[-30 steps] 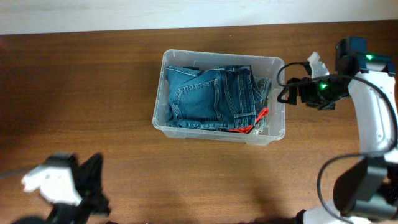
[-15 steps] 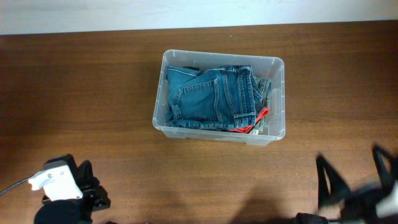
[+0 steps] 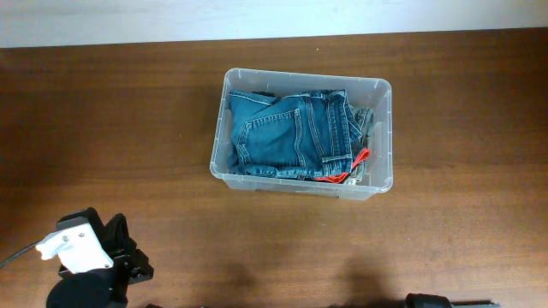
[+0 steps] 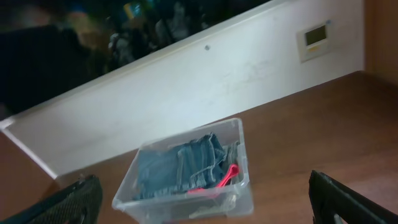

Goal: Pack container

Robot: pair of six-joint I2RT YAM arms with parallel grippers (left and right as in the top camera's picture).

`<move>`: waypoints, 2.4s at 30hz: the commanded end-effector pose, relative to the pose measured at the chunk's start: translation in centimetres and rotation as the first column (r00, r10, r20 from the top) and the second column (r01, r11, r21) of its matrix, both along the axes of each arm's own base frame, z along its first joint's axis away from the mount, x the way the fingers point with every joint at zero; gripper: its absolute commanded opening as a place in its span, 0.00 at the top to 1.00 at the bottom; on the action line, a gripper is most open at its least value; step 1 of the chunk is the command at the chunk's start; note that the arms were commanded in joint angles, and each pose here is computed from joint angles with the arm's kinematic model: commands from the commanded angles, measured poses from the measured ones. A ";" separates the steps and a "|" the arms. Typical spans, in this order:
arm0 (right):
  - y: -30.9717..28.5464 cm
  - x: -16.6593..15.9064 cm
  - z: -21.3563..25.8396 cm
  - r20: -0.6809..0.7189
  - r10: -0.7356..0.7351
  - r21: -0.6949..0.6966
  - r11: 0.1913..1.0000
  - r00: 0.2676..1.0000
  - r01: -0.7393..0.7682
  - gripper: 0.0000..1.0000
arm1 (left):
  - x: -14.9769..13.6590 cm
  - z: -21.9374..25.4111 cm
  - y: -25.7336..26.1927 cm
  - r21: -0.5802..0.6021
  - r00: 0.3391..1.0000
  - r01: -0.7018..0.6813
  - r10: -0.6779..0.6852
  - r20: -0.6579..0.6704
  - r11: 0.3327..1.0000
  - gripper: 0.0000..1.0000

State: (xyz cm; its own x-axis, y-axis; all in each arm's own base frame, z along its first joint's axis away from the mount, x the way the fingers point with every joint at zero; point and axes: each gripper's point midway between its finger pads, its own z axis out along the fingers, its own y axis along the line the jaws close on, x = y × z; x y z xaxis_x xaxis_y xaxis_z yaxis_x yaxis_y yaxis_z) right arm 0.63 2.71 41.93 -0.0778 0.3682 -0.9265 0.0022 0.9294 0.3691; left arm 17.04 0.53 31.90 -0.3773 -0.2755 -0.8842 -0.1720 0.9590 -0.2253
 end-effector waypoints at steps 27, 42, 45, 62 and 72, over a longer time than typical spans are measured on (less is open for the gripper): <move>-2.1 1.3 -9.7 -0.200 0.166 -0.179 0.963 0.966 -0.202 0.02 | -9.3 -0.6 1.8 -0.007 0.966 0.165 -0.160 0.203 0.986 0.95; -2.0 1.8 -10.4 -0.132 0.162 -0.124 0.976 0.978 -0.179 0.02 | -8.5 -2.1 1.0 -0.002 0.970 0.190 -0.188 0.156 0.982 0.00; -2.1 2.1 -9.6 -0.099 0.154 -0.126 0.978 0.983 -0.166 0.02 | -7.8 -1.7 0.5 -0.009 0.964 0.197 -0.192 0.181 0.980 0.00; 4.0 15.8 -11.3 0.115 0.369 -0.144 0.925 0.922 -0.352 0.02 | 2.6 -4.8 -10.5 0.322 0.688 0.480 -0.578 0.440 0.816 0.00; 3.8 19.6 -20.2 -0.055 0.326 -0.114 0.937 0.944 -0.330 0.02 | 5.1 -13.2 -10.3 0.240 0.788 0.466 -0.523 0.324 0.852 0.00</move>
